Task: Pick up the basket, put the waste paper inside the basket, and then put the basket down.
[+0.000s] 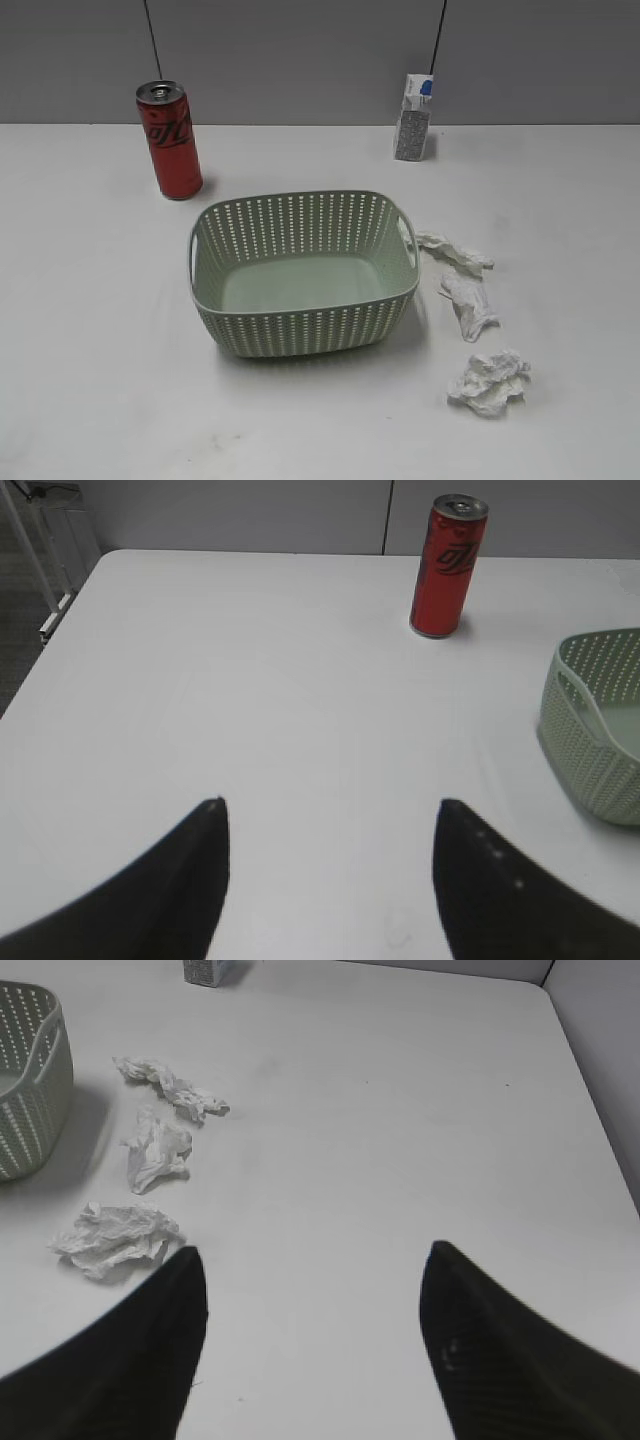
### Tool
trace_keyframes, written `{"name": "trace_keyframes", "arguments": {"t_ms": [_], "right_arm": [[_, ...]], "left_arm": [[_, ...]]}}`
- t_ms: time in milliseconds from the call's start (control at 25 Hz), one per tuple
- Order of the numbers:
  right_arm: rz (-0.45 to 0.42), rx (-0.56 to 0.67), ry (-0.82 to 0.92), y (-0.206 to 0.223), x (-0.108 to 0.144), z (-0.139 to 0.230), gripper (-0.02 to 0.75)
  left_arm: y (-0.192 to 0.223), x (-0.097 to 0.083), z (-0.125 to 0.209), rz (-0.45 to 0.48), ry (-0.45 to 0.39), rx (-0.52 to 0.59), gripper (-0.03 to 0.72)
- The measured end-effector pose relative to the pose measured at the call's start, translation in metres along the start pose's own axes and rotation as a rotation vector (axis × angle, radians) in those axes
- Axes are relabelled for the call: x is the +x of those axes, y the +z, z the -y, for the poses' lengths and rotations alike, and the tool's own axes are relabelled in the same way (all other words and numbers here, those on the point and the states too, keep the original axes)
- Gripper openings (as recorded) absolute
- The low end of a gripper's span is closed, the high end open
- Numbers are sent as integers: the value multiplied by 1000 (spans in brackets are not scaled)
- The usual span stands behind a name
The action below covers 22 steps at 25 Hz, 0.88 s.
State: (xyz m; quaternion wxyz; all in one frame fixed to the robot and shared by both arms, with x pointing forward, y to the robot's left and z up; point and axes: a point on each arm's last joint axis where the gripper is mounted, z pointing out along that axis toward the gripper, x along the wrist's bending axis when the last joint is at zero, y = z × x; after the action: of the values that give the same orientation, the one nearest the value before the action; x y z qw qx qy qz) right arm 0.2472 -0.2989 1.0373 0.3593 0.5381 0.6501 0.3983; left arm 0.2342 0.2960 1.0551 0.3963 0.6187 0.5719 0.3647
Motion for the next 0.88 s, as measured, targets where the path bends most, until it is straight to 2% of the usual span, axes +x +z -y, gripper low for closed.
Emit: {"name": "trace_keyframes", "arguments": {"t_ms": [320,520,680,880], "right_arm": [[0,0,1,0,0,0,506],[0,0,1,0,0,0,506],[0,0,0,0,0,0,506],[0,0,0,0,0,0,505]], "left_arm": [[-1,-1,-2,7,-4,-19,488],[6,-6,-21,70,-56,-41,488],[30,-10,-44,145,-129,2,488],[76,-12,-74,202,-130,141,488]]}}
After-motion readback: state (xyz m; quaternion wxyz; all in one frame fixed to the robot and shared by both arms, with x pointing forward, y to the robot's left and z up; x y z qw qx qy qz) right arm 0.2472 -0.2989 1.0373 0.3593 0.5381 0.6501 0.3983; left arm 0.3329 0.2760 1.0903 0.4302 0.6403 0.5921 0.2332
